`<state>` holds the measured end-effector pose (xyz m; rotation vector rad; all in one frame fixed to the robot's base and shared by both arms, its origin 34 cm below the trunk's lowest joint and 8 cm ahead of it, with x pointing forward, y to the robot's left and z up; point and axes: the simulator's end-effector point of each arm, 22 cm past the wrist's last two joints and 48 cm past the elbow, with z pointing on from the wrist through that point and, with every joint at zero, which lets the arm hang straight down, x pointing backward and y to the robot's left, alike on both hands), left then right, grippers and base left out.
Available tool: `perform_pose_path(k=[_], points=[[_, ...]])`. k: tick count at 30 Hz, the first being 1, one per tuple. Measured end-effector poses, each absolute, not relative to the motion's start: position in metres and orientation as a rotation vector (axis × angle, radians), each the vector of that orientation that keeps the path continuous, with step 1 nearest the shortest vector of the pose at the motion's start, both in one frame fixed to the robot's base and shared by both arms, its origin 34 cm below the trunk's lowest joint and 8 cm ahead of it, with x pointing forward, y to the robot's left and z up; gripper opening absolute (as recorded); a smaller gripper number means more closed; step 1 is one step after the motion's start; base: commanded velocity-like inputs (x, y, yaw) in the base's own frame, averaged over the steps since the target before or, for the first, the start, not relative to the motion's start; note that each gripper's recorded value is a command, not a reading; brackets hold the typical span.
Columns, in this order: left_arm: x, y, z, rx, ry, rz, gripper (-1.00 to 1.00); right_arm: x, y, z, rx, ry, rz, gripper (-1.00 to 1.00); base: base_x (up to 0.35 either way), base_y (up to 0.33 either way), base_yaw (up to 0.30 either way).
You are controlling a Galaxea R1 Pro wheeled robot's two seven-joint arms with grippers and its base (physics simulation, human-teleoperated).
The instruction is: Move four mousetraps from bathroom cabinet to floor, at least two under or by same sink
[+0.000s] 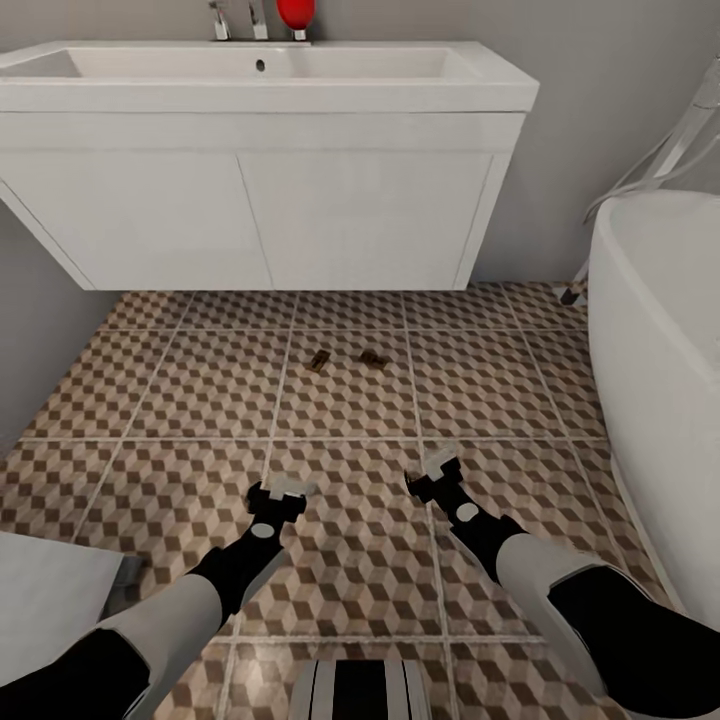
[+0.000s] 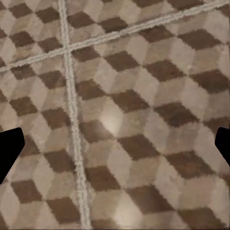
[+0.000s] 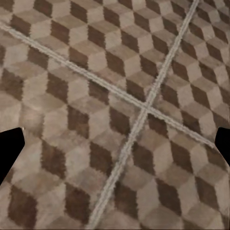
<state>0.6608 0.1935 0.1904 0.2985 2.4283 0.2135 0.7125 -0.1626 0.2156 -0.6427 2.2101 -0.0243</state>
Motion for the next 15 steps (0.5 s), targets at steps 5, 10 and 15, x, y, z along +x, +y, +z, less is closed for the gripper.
perform_pose_path(k=[5, 10, 15], points=[[0.655, 0.202, 0.195, 0.297, 2.429, 0.222, 1.00, 0.708, -0.163, 0.222, -0.643, 2.221, -0.021, 1.00, 0.000, 0.000, 0.000], [0.642, 0.211, 0.189, 0.298, 2.439, 0.238, 1.00, 0.707, -0.163, 0.225, -0.642, 2.215, -0.017, 1.00, 0.000, 0.000, 0.000], [0.627, 0.217, 0.181, 0.301, 2.457, 0.246, 1.00, 0.707, -0.160, 0.227, -0.635, 2.194, -0.005, 1.00, 0.000, 0.000, 0.000]])
